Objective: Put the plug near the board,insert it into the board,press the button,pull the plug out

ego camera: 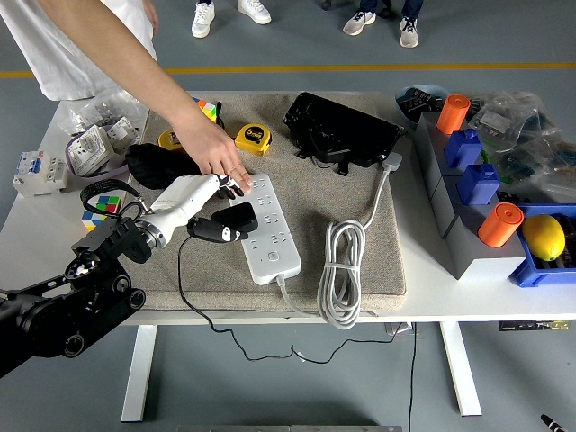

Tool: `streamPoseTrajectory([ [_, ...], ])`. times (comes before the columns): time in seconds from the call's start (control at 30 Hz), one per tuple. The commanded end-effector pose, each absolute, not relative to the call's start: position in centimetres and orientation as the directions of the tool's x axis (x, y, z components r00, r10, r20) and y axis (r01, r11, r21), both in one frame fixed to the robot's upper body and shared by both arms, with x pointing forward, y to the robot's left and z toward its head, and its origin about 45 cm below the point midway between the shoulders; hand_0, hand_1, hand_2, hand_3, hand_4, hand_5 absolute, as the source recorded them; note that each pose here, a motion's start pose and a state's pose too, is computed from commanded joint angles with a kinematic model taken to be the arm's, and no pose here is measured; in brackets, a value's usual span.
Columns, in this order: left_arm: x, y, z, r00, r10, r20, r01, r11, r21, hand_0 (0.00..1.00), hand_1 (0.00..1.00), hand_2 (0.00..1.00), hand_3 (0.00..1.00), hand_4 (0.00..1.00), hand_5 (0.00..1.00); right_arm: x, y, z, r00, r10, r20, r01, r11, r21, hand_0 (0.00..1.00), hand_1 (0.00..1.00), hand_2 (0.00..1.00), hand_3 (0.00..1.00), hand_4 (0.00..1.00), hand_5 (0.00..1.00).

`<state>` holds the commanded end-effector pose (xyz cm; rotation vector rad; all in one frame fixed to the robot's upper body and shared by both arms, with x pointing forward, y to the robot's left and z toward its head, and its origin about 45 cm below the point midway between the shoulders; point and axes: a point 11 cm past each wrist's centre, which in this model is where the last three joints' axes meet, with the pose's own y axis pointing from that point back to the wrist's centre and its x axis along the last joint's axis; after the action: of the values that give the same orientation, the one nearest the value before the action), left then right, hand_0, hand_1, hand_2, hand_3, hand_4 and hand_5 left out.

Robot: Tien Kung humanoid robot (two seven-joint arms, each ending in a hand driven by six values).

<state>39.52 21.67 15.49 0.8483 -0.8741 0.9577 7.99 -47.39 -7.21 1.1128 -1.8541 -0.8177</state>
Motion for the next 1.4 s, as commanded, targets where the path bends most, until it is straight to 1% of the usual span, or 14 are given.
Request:
streamPoseTrajectory([
  [0.03,39.5,21.6,15.5,0.315,0.314,0.896,-0.92,0.332,0.208,0.462,0.569,0.583,0.619,0.997,0.332,8.0,-47.4,-7.2,-0.287,-0.908,0.307,-0.386,0.402,0.83,0.613,0.632,0.647,0.553,0.998,0.466],
  [0.07,39.5,21.6,15.4,0.316,0.313,0.896,-0.92,0.331,0.209,0.426,0.537,0.563,0.592,0.979,0.315,8.0,-47.4,-7.2,-0.286,-0.908,0.307,-0.386,0.403,0.83,0.613,0.632,0.647,0.552,0.998,0.466],
  [0.27,39.5,21.4,15.1,0.319,0.31,0.896,-0.919,0.332,0.212,0.426,0.537,0.563,0.592,0.979,0.315,8.2,-47.4,-7.2,-0.29,-0.907,0.305,-0.389,0.403,0.829,0.613,0.632,0.647,0.552,0.998,0.466],
  [0.3,39.5,21.3,15.1,0.32,0.313,0.894,-0.919,0.333,0.213,0.402,0.524,0.558,0.581,0.949,0.319,8.2,-47.4,-7.2,-0.29,-0.907,0.305,-0.389,0.403,0.828,0.613,0.632,0.647,0.552,0.998,0.467],
  [0.47,39.5,21.1,14.8,0.326,0.33,0.886,-0.918,0.333,0.214,0.402,0.524,0.558,0.581,0.949,0.319,8.2,-47.4,-7.2,-0.29,-0.907,0.305,-0.388,0.403,0.829,0.613,0.632,0.647,0.552,0.998,0.467],
  [0.5,39.5,21.1,14.8,0.325,0.331,0.886,-0.919,0.333,0.213,0.366,0.511,0.535,0.564,0.902,0.312,8.1,-47.4,-7.2,-0.29,-0.907,0.305,-0.388,0.403,0.829,0.614,0.632,0.647,0.551,0.998,0.466],
  [0.67,39.5,20.9,14.6,0.327,0.331,0.885,-0.919,0.331,0.216,0.366,0.511,0.535,0.564,0.902,0.312,8.1,-47.3,-7.2,-0.288,-0.908,0.306,-0.388,0.402,0.829,0.614,0.632,0.647,0.551,0.998,0.466],
  [0.7,39.5,20.9,14.5,0.326,0.329,0.886,-0.919,0.329,0.216,0.332,0.455,0.492,0.546,0.776,0.195,8.2,-47.4,-7.2,-0.287,-0.908,0.306,-0.389,0.402,0.829,0.614,0.631,0.647,0.552,0.998,0.466],
  [0.87,39.6,20.8,14.4,0.315,0.303,0.899,-0.921,0.325,0.213,0.332,0.455,0.492,0.546,0.776,0.195,8.3,-47.3,-7.2,-0.289,-0.907,0.306,-0.39,0.403,0.828,0.614,0.631,0.647,0.552,0.998,0.466],
  [0.9,39.6,20.8,14.4,0.313,0.298,0.902,-0.922,0.325,0.212,0.26,0.368,0.397,0.516,0.739,0.123,8.3,-47.3,-7.2,-0.289,-0.907,0.306,-0.39,0.403,0.828,0.614,0.632,0.647,0.552,0.998,0.466],
  [1.07,39.6,20.6,14.7,0.298,0.308,0.904,-0.922,0.339,0.188,0.26,0.368,0.397,0.516,0.739,0.123,8.2,-47.3,-7.2,-0.29,-0.907,0.306,-0.389,0.404,0.828,0.614,0.632,0.647,0.552,0.998,0.466],
  [1.1,39.6,20.6,14.8,0.293,0.312,0.904,-0.922,0.343,0.18,0.24,0.33,0.37,0.502,0.743,0.113,8.2,-47.3,-7.2,-0.29,-0.907,0.306,-0.389,0.404,0.828,0.614,0.632,0.647,0.551,0.998,0.466],
  [1.4,39.6,20.7,15.4,0.28,0.335,0.9,-0.923,0.353,0.155,0.236,0.318,0.361,0.504,0.749,0.11,8.2,-47.3,-7.2,-0.288,-0.908,0.305,-0.391,0.402,0.828,0.613,0.632,0.647,0.552,0.998,0.465],
])
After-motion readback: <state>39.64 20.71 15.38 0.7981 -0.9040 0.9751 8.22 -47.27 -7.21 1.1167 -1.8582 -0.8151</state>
